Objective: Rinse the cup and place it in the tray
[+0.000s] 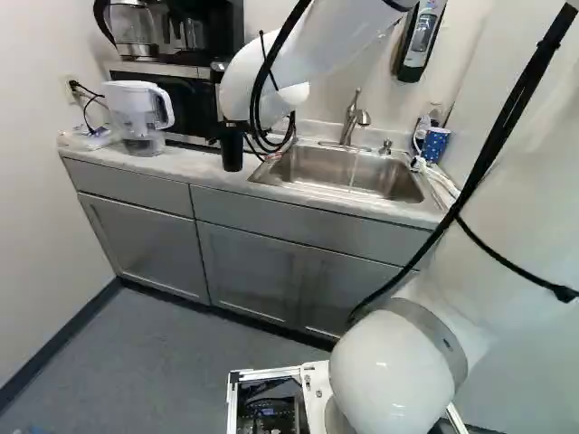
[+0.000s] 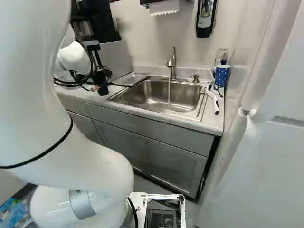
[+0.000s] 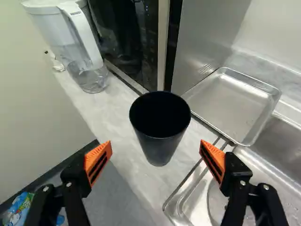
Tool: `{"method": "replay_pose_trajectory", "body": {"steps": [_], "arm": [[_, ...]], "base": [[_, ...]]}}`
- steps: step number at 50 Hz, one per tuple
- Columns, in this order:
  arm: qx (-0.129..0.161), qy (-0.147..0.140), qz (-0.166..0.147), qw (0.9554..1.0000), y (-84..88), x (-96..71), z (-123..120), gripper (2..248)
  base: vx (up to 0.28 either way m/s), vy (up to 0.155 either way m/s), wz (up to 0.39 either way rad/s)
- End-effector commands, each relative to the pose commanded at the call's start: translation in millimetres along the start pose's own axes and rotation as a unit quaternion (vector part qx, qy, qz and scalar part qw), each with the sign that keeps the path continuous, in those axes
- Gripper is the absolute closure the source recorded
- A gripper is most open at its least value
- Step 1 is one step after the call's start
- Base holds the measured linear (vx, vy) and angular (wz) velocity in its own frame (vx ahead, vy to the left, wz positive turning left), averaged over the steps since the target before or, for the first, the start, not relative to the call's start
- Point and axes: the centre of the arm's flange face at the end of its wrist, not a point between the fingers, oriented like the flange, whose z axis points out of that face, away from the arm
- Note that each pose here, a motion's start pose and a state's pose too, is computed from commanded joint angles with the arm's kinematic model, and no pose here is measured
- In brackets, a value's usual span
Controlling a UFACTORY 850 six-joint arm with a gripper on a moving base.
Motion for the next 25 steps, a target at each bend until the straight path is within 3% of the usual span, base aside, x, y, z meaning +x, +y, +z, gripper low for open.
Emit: {"method": "replay_pose_trajectory", "body": {"steps": [25], "arm": [[0.001, 0.018, -0.001, 0.9998, -1.4, -14.0, 16.8, 3]], "base": [[0.0, 0.0, 0.0]]}}
